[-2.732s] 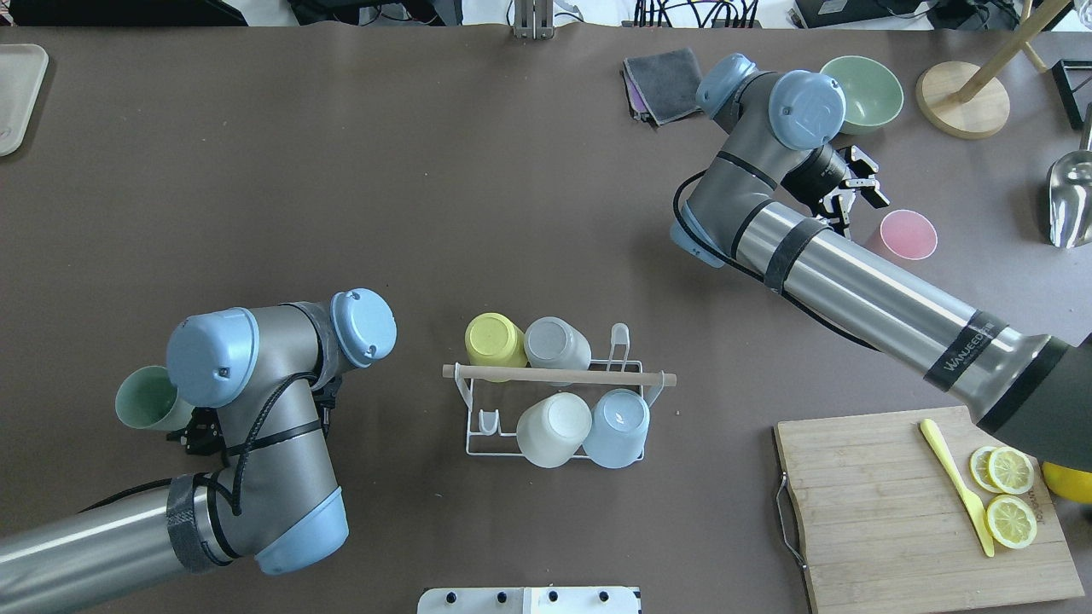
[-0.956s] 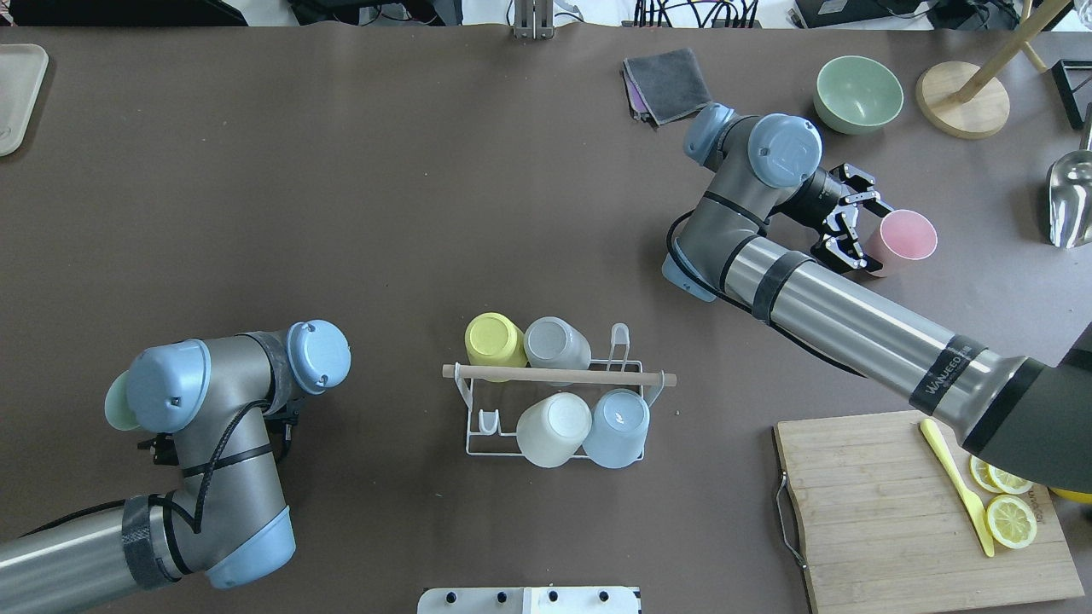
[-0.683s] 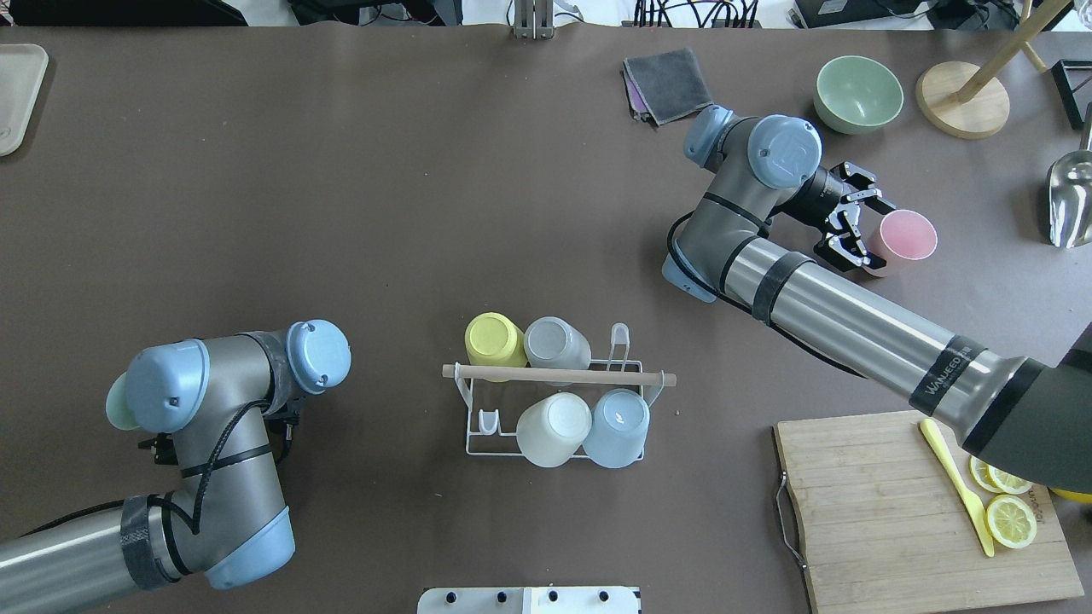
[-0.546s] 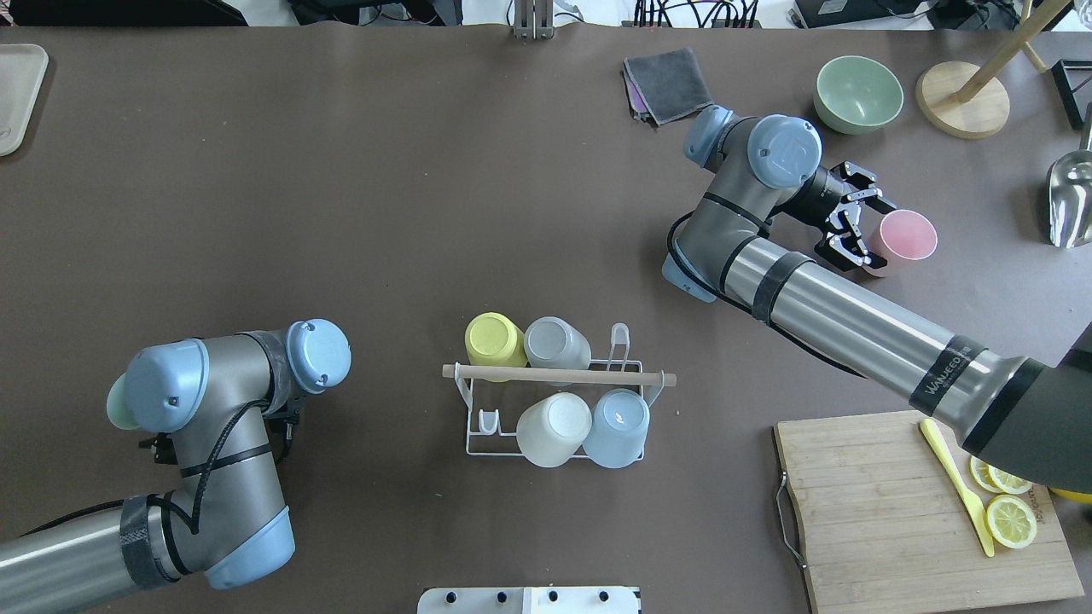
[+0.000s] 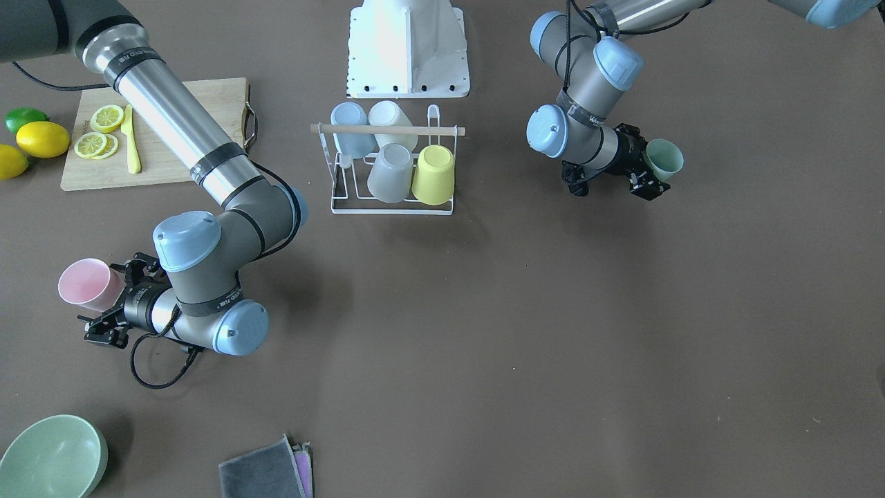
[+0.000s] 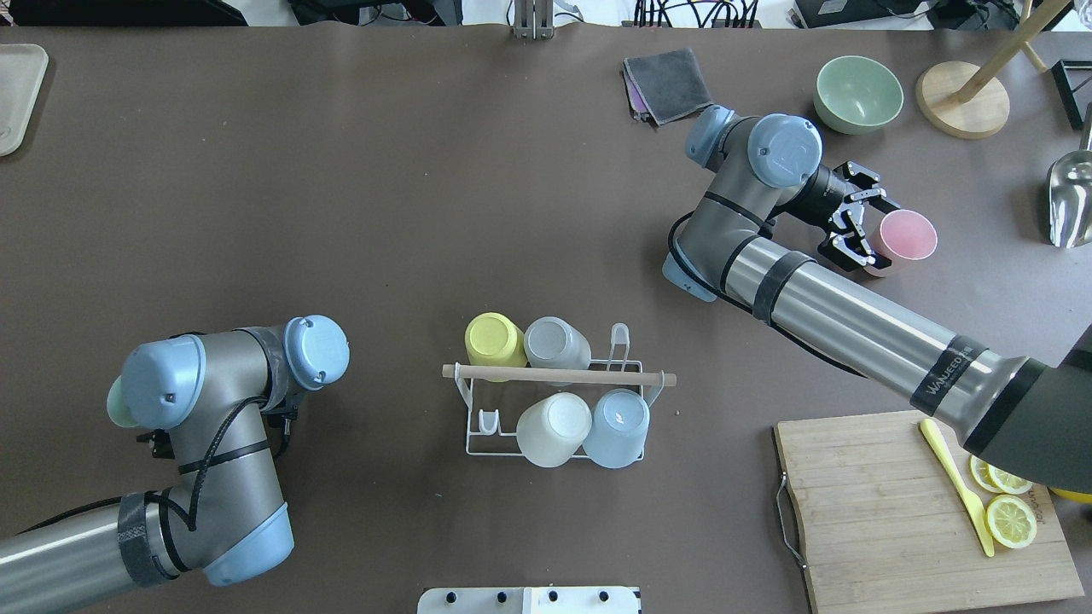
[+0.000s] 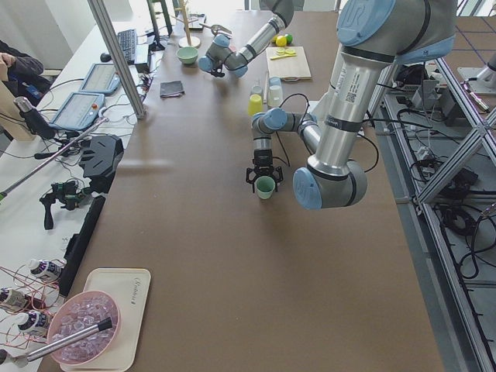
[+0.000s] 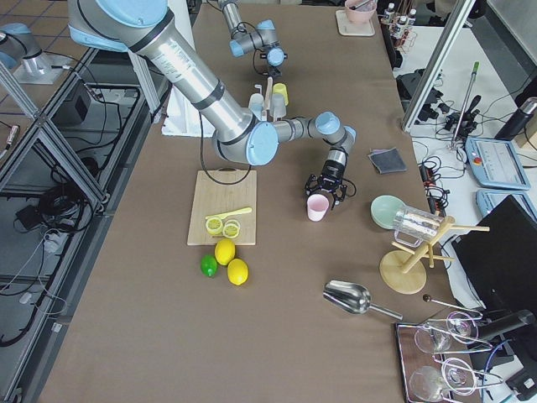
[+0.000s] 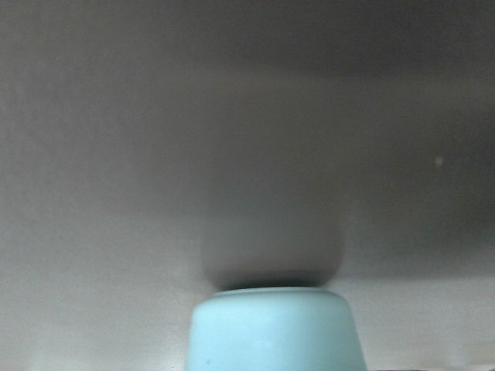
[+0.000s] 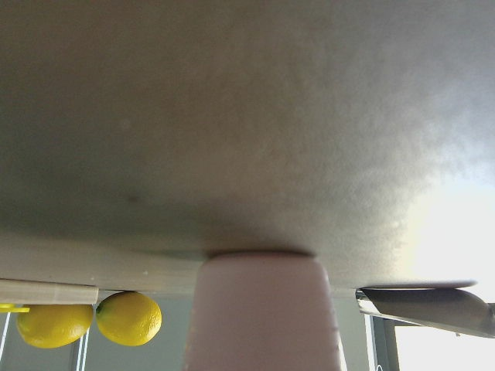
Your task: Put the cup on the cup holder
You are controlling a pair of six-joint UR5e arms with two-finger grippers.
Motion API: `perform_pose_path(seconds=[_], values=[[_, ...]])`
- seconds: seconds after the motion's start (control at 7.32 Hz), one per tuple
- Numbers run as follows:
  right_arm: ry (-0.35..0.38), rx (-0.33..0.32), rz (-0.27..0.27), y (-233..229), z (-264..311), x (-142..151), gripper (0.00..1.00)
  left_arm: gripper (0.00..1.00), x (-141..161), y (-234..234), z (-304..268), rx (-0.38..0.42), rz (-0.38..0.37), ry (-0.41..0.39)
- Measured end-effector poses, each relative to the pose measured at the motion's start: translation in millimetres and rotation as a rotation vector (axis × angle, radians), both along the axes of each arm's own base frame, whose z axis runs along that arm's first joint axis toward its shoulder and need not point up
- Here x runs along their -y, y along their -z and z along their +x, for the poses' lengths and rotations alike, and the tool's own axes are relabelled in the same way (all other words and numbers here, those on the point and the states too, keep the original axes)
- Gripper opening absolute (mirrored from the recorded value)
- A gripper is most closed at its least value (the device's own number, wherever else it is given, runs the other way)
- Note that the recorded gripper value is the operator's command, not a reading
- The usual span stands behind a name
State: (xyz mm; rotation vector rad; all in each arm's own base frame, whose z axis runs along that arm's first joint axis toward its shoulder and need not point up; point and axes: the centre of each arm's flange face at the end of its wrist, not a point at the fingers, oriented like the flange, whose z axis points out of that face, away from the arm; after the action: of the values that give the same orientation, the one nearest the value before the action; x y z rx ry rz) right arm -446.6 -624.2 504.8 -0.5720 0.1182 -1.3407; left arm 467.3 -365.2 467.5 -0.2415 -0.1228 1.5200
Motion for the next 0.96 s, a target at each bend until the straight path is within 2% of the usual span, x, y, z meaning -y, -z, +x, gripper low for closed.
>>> perform_pose_path(seconds=[0.14,0.27,0.55,0.82,0.96], values=[[0.002,-0.003,-0.003,-1,1,0,0.99,0.99,0,1,0,-0.002,0.001,0.000],[0.004,-0.004,-0.006,-2,3,0,0.82,0.99,0,1,-1,-0.002,0.001,0.001],[0.016,-0.003,-0.018,-6,7,0,0.60,0.99,-2,-4,-2,0.003,-0.001,0.001],[0.028,0.001,-0.029,-10,12,-2,0.45,0.99,-3,-9,-4,0.006,-0.001,0.001],[0.036,0.004,-0.032,-10,14,-3,0.44,0.99,-4,-9,-4,0.006,-0.001,0.001]])
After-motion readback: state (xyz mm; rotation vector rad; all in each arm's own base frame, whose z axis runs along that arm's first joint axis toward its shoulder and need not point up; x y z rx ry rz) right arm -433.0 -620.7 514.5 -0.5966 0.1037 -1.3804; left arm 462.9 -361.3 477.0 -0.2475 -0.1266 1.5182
